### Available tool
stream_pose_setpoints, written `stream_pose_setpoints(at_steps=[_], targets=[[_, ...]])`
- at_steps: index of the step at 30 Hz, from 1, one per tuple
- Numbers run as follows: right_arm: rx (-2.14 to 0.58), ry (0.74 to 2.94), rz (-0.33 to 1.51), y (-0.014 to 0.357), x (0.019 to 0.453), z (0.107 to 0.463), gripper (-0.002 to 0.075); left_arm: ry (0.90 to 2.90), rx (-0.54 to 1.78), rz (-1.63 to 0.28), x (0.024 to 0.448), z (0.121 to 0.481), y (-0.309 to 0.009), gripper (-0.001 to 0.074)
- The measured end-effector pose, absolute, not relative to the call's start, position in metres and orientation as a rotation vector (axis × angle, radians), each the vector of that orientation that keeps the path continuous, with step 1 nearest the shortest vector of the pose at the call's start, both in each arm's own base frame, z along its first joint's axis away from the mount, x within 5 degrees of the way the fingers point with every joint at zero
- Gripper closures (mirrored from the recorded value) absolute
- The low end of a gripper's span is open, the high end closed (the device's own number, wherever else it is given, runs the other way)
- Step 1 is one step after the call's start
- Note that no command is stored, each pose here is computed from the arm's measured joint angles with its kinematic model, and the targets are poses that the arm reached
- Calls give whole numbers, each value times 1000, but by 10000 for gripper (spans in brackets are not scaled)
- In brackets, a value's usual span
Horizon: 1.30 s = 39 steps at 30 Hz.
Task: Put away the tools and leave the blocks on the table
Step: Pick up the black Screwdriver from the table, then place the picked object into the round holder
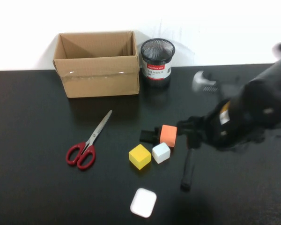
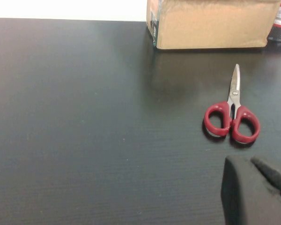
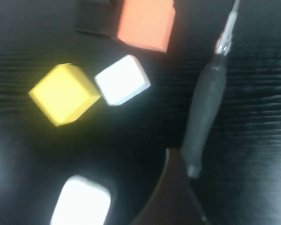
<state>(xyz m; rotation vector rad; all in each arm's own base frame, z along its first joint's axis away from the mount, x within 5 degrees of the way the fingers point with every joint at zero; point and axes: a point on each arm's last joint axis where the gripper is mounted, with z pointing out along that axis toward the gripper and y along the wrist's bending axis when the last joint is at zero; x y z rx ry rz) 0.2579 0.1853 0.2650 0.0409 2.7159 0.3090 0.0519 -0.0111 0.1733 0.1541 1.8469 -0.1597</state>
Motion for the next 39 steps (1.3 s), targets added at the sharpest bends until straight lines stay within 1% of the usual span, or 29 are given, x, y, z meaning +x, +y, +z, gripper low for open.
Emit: stream_pose_setpoints(at_steps=[5,8,10,14,17,19,21,24,27,31,34,36,39], targets=[[131,2790,274,202,279,212,260,1847,154,-160,52,173,-11,739],[155,2800,269,209,289,190,263,1847,154,-160,52,173,-11,739],[164,2800,259,213,295,178,283,1847,154,-160,52,173,-11,739],[217,2812,229,215,308,156,382,1847,154,-160,52,173,-11,739],[240,2800,229,212,317,153,474,1847,154,-160,52,173,-11,739],[248,2794,231,211,319,153,551,1847,154,-160,52,173,-11,739],[250,2789,235,210,320,154,582,1847,154,-160,52,173,-11,739],[216,2771,230,210,321,157,582,1847,154,-160,52,173,-11,739],[128,2690,226,206,324,174,582,1847,154,-160,52,173,-11,739],[-57,2446,286,204,328,222,582,1847,154,-160,52,173,-11,739],[-240,2208,321,203,333,259,582,1847,154,-160,52,173,-11,739],[-351,2066,343,204,339,278,582,1847,154,-160,52,173,-11,739],[-422,1935,379,205,349,294,582,1847,154,-160,52,173,-11,739]])
